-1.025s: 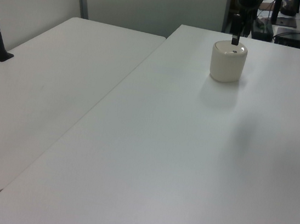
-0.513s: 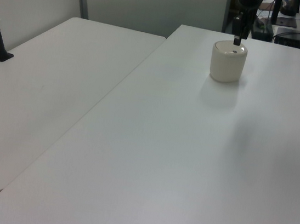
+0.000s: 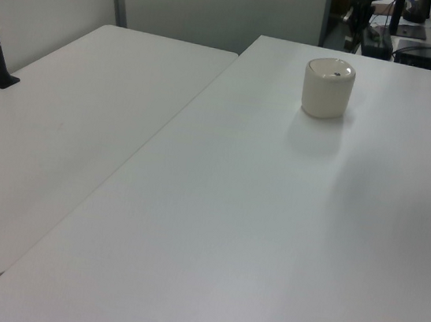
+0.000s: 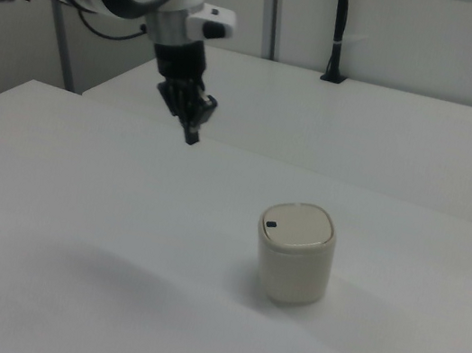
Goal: Open the trash bin
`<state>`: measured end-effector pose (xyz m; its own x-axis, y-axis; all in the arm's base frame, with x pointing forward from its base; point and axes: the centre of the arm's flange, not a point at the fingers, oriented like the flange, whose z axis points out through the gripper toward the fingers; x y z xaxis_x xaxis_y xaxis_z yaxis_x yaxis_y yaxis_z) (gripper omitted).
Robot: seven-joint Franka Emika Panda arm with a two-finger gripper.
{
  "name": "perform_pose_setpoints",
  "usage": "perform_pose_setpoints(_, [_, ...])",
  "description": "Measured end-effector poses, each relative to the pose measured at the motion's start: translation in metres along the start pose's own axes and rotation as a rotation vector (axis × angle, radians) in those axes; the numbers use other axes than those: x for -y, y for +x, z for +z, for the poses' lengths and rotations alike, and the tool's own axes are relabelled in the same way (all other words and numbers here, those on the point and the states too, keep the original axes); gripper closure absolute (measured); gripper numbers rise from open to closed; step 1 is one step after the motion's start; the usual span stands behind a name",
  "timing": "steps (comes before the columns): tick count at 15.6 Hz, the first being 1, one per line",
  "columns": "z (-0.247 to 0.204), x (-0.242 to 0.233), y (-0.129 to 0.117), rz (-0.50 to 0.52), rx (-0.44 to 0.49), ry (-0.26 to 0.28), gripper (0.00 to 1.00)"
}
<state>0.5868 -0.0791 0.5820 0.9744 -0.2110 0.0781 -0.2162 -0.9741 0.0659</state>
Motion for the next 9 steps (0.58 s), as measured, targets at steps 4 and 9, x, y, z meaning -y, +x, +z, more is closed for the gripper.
perform_pose_setpoints(4, [0.011,-0.061,0.02,0.109,-0.086,-0.008,0.99])
perform_pose_setpoints(9, [0.059,-0.098,0.048,0.169,-0.131,-0.044,0.99])
